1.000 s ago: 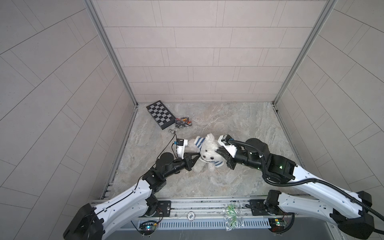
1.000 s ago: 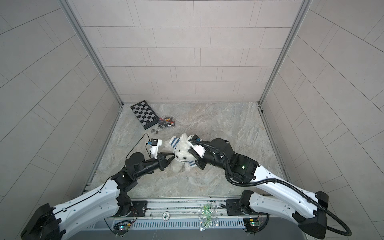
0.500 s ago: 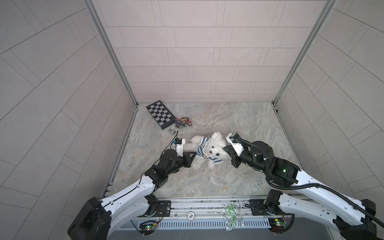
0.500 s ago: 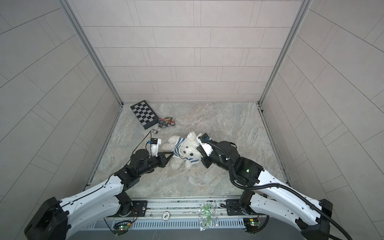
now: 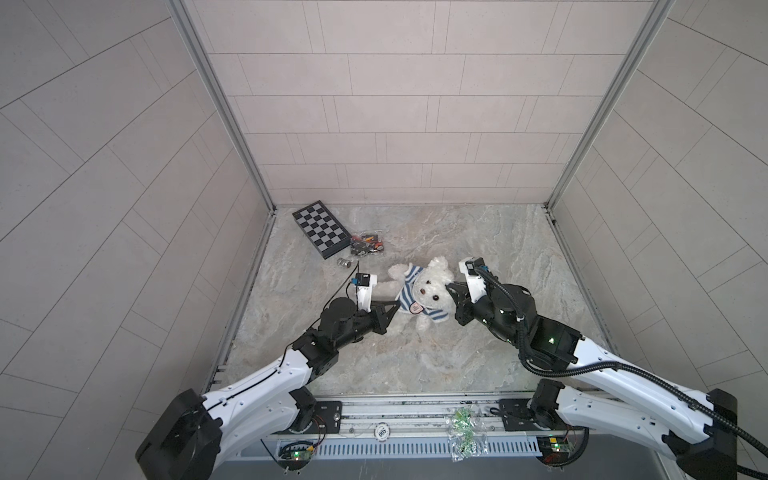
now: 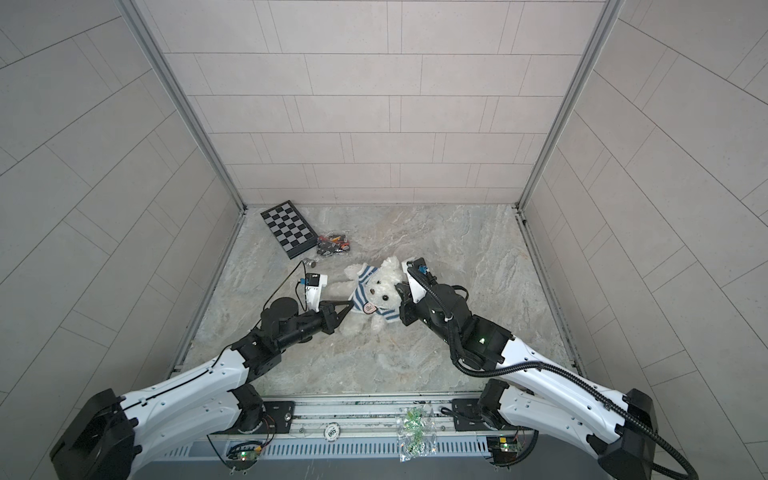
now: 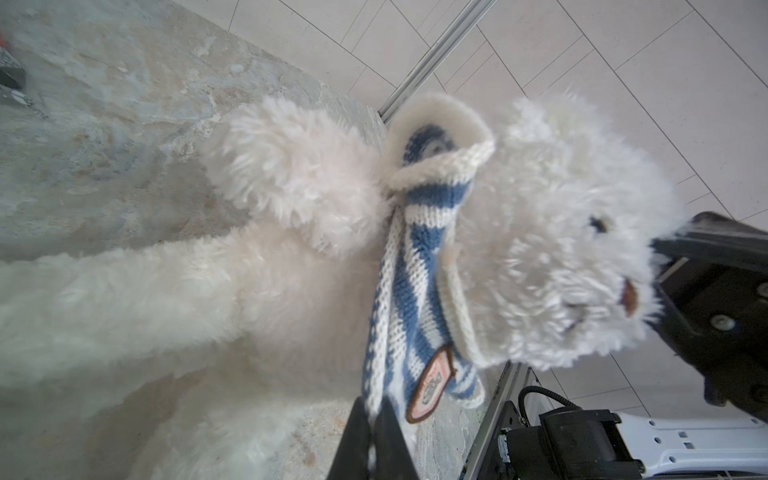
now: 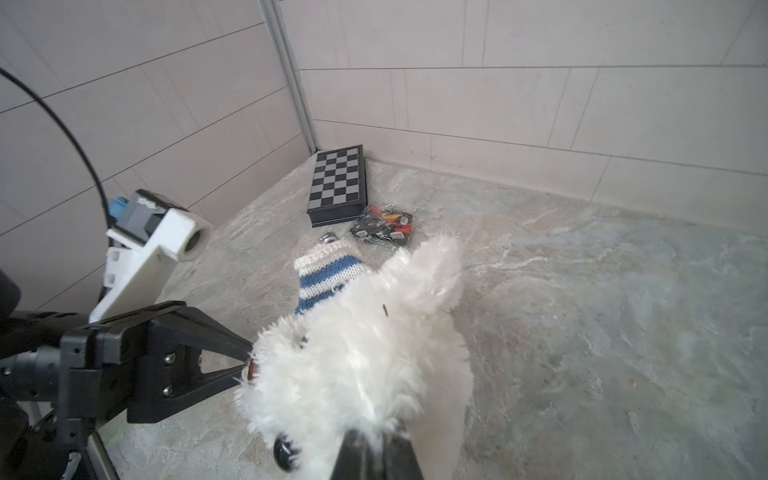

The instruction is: Dress the teddy bear

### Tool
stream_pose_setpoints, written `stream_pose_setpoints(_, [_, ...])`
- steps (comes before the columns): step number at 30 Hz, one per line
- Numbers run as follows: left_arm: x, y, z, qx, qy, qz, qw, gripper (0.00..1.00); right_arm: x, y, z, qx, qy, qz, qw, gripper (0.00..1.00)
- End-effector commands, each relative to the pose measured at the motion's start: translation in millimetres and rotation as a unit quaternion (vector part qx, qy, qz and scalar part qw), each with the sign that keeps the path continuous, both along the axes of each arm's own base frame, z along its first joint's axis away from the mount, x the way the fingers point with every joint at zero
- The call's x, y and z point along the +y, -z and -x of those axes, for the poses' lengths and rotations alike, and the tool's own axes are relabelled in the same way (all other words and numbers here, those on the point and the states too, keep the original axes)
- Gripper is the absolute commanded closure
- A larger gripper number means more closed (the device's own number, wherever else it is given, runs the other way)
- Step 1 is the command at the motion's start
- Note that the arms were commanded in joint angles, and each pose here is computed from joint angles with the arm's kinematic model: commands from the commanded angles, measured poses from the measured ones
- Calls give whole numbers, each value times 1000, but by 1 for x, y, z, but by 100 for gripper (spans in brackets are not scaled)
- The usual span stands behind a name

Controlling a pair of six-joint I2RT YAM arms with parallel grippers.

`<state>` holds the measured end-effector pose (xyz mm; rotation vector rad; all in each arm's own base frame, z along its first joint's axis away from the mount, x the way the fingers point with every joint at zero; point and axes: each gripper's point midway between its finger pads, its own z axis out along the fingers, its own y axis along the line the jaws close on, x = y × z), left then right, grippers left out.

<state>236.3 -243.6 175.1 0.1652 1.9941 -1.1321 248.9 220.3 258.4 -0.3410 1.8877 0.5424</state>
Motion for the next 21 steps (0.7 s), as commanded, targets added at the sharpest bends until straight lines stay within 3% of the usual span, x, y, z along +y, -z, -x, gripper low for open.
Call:
stream_pose_setpoints(1, [-4, 0, -7, -7, -3, -17, 1000, 95, -19, -3, -16, 15, 78, -60, 995, 100])
stream_pose_setpoints(4, [-5, 18, -14, 14, -10, -47, 999, 98, -27, 24, -24, 62, 88, -70, 992, 100])
stream_pose_setpoints(8, [-15, 32, -25, 26, -6, -63, 998, 90, -44, 57, -31, 96, 110, -66, 987, 100])
stream_pose_setpoints(12, [-27, 43, -29, 36, 2, -74, 997, 72, -61, 79, -39, 122, 132, -75, 981, 100])
stream_pose_setpoints(16, [-38, 57, -13, 38, 19, -100, 994, 48, -65, 93, -43, 139, 135, -69, 979, 100])
stream_pose_setpoints(18, [-45, 65, 1, 36, 33, -118, 992, 42, -66, 99, -45, 145, 137, -66, 978, 100])
stream_pose_setpoints(21, [-55, 79, 16, 42, 51, -143, 988, 41, -69, 106, -48, 151, 142, -69, 976, 100])
